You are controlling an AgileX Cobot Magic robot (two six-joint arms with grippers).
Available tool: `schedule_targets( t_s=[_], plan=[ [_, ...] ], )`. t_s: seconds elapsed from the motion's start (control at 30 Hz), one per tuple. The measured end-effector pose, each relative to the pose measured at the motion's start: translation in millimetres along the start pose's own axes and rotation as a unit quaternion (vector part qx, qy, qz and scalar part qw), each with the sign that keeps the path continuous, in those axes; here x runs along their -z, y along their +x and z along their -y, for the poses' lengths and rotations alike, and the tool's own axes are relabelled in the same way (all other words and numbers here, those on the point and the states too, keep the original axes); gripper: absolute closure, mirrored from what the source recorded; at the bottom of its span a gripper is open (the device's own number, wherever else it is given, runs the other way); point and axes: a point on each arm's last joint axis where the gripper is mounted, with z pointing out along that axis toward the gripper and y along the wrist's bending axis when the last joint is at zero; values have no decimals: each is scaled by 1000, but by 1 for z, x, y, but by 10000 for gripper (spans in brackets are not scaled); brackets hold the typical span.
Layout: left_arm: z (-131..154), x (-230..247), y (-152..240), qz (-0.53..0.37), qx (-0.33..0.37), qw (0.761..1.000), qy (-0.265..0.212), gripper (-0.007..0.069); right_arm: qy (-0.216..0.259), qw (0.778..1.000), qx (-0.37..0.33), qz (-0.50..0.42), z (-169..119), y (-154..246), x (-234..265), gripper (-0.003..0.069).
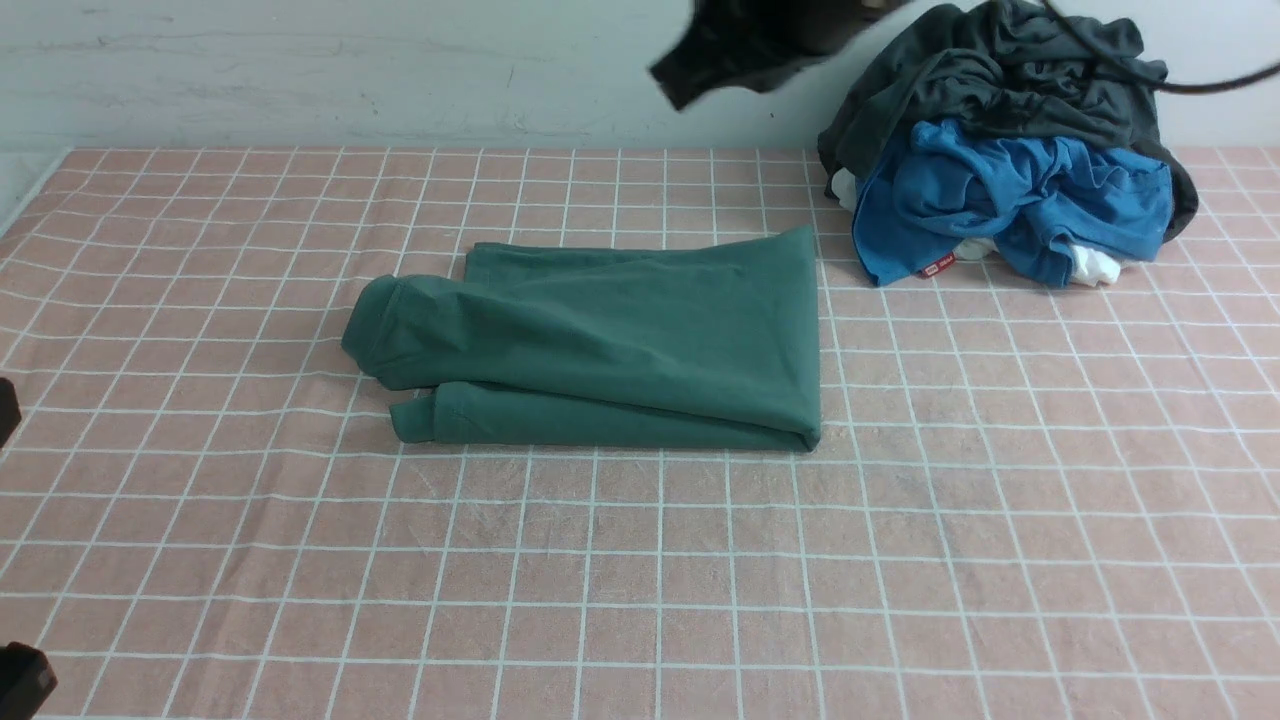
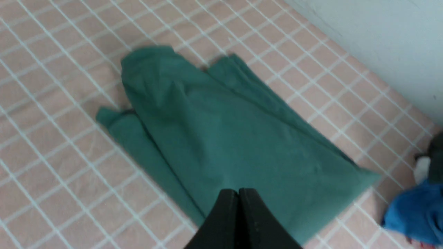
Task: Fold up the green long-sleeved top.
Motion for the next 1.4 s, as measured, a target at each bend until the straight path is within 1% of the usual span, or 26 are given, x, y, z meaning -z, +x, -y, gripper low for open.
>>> schedule_targets(
  t_s=[0.03, 0.07, 0.17, 0.2, 0.23, 0.27, 0.33, 0.37, 0.4, 0.43, 0.5, 0.6, 0.7, 0.8, 0.83, 0.9, 1.03, 1.17, 1.27, 1.33, 1.37, 1.4],
  plan=[
    [0, 0, 2, 0, 2, 1000, -2, 628, 4, 1000, 0, 5, 0, 2, 10, 669],
    [1, 0, 10, 6, 12, 1000, -9, 628, 21, 1000, -6, -16, -2, 31, 31, 669],
    [2, 1, 14, 18, 27, 999, -11, 628, 47, 998, -22, -37, -8, 83, 55, 669],
    [2, 1, 14, 21, 30, 999, -10, 628, 56, 998, -30, -24, -9, 93, 66, 669],
    [2, 1, 15, 21, 30, 999, -10, 628, 56, 997, -31, -32, -10, 101, 64, 669],
    [2, 1, 15, 21, 32, 999, -8, 628, 68, 997, -43, -5, -13, 121, 80, 669],
    [2, 1, 15, 21, 34, 999, -7, 628, 77, 994, -70, 36, -22, 166, 93, 669],
    [2, 2, 15, 21, 34, 999, -7, 628, 80, 993, -71, 49, -23, 170, 99, 669],
    [3, 2, 15, 20, 34, 999, -5, 628, 80, 989, -85, 93, -28, 191, 103, 669],
    [3, 2, 16, 19, 34, 999, -4, 628, 80, 987, -89, 111, -31, 202, 105, 669],
    [3, 2, 16, 18, 33, 999, -4, 628, 69, 977, -114, 169, -44, 249, 103, 669],
    [3, 2, 16, 17, 33, 999, -3, 628, 51, 971, -144, 187, -54, 283, 91, 669],
    [3, 2, 16, 17, 33, 999, -3, 628, 39, 968, -146, 202, -59, 296, 84, 669],
    [3, 2, 16, 17, 33, 999, -3, 628, 27, 960, -141, 239, -62, 295, 85, 669],
    [3, 2, 16, 17, 33, 999, -3, 628, 19, 953, -138, 269, -63, 291, 88, 669],
    [3, 2, 16, 17, 33, 999, -3, 628, 14, 948, -135, 288, -63, 288, 91, 669],
    [3, 2, 16, 17, 33, 999, -3, 628, 16, 949, -134, 286, -63, 288, 90, 669],
    [3, 2, 16, 17, 33, 999, -3, 628, 18, 955, -135, 263, -64, 294, 88, 669],
    [3, 2, 16, 17, 33, 999, -3, 628, 15, 957, -133, 258, -67, 304, 86, 669],
    [3, 2, 16, 16, 33, 999, -2, 628, 25, 957, -138, 255, -68, 323, 83, 669],
    [3, 2, 16, 16, 33, 999, -2, 628, 29, 955, -140, 259, -68, 325, 83, 669],
    [3, 2, 16, 16, 33, 999, -2, 628, 43, 952, -152, 262, -68, 337, 83, 669]
  ],
)
